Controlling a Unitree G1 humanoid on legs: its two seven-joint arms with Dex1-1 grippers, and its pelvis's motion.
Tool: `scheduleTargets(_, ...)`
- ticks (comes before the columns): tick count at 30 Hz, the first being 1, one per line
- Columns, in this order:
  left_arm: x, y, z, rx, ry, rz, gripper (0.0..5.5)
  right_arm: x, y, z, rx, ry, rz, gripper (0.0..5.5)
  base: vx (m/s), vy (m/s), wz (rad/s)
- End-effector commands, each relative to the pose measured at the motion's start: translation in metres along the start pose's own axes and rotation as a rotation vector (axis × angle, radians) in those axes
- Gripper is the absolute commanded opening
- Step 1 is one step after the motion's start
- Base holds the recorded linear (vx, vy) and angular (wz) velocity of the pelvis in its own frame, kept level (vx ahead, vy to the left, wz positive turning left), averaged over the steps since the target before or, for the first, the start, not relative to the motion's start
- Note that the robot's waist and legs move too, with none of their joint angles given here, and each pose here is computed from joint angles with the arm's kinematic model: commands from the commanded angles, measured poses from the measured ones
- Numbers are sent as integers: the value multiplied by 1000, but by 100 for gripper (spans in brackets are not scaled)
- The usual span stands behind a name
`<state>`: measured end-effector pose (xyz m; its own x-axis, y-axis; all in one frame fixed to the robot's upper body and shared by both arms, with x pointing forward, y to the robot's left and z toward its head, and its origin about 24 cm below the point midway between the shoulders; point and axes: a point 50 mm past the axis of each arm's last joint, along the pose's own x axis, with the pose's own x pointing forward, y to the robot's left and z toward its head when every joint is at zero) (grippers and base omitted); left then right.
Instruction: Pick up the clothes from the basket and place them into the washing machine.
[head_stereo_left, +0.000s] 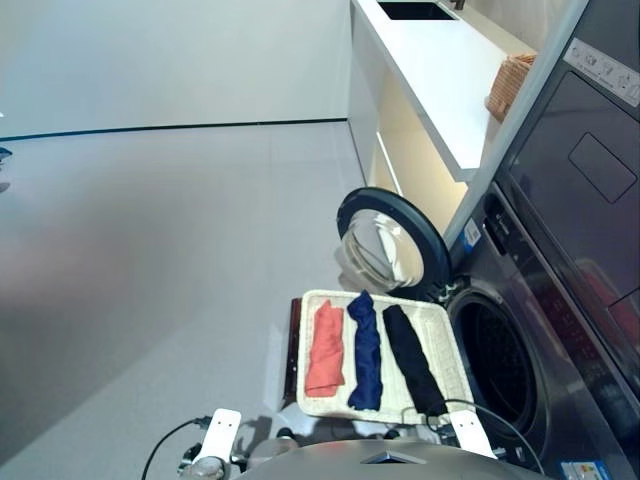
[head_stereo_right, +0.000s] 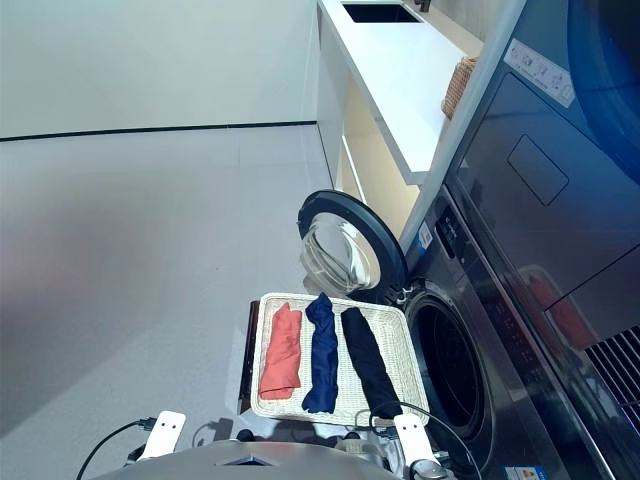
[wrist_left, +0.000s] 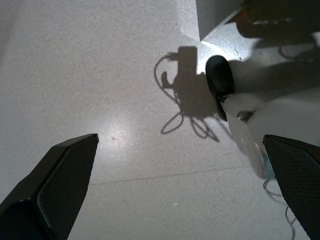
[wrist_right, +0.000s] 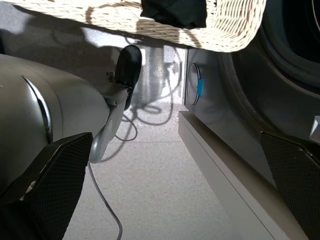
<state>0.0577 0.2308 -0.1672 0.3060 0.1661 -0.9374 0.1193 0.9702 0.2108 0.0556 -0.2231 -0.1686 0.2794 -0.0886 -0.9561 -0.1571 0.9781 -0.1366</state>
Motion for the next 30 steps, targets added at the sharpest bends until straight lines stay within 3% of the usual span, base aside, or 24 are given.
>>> scheduleTargets(1,6,0,44,4,-116,11,550,4,-5,35,-29,-102,-20,550,0,0,0)
scheduleTargets(4,6,-1,51,-32,-148,15,550,3,-5,47,-94,-153,-28,550,0,0,0)
scheduleTargets(9,0,-14,89,-236,-342,-16,550,-7,-7,90,-119,-385,-49,550,0,0,0)
scheduleTargets(10,-5,-19,105,-318,-426,-35,550,-12,-9,102,-125,-449,-60,550,-66,29,-88)
scheduleTargets(13,-35,-30,168,-364,-721,-137,550,-23,-9,136,-22,-596,-51,550,-109,7,-65)
scheduleTargets(18,-76,-43,226,-478,-942,-284,550,-70,-7,201,137,-946,23,550,-143,-32,-5)
scheduleTargets(22,-98,-51,262,-444,-1054,-300,550,-118,8,250,172,-1215,115,550,-168,-6,-47)
scheduleTargets(25,-121,-56,291,-390,-1177,-275,550,-174,20,285,107,-1484,147,550,-118,-10,-129)
scheduleTargets(30,-140,-59,312,-293,-1291,-205,550,-221,32,306,68,-1704,147,550,-84,-40,-50)
